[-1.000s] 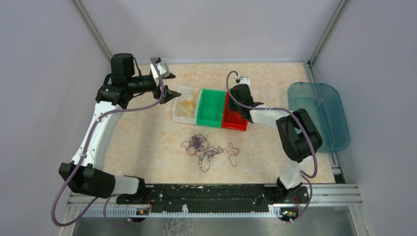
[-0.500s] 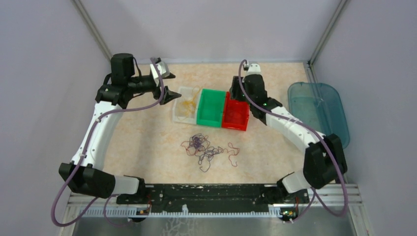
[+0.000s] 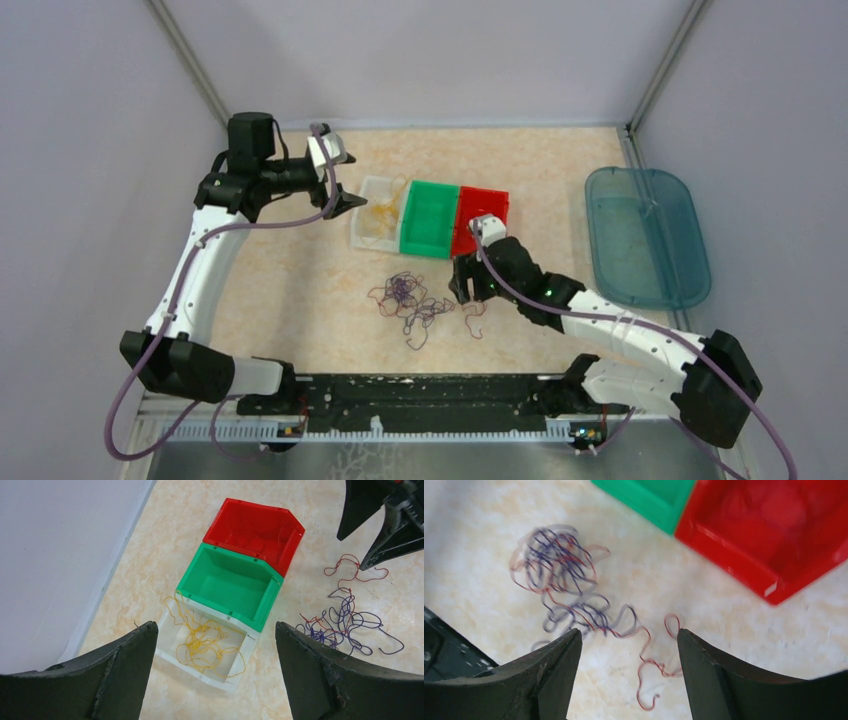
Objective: Untangle the cables
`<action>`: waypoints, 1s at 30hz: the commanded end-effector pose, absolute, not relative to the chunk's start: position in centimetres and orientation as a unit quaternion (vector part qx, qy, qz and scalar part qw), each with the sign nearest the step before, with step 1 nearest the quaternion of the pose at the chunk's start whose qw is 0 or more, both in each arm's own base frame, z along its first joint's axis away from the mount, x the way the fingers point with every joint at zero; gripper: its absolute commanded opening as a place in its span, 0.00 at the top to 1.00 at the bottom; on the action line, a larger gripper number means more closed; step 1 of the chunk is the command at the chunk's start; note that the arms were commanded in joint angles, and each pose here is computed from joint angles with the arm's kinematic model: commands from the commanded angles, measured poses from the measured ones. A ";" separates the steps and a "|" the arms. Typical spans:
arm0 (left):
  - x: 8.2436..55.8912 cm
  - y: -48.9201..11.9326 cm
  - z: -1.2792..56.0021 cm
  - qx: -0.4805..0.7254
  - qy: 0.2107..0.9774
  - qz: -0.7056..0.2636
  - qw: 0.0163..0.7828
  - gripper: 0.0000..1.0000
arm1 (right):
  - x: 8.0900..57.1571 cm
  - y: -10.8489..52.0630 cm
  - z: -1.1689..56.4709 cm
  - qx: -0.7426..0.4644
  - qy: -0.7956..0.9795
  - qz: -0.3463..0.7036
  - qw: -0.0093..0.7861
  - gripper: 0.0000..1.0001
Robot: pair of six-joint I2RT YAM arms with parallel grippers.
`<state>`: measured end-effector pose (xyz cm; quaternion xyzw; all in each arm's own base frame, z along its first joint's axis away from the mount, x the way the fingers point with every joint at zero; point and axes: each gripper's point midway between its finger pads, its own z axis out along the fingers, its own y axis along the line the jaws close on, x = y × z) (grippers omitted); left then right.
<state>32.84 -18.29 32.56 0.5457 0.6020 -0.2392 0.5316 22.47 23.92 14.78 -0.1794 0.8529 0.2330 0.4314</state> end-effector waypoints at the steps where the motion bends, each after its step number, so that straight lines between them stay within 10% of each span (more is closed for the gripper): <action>1: 32.1 -18.1 32.4 0.557 0.594 -0.240 0.528 0.07 | 20.7 22.4 10.2 -0.136 0.889 0.216 0.380 0.32; 12: 31.5 -18.1 33.4 0.565 0.580 -0.237 0.537 0.07 | 19.9 22.8 5.2 -0.159 0.920 0.184 0.306 0.47; 20: 31.4 -18.0 33.4 0.568 0.577 -0.231 0.540 0.07 | 21.9 22.0 9.1 -0.143 0.892 0.179 0.390 1.00; 30: 30.7 -18.3 33.5 0.570 0.570 -0.245 0.539 0.08 | 22.5 21.8 23.6 -0.146 0.769 0.269 0.562 1.00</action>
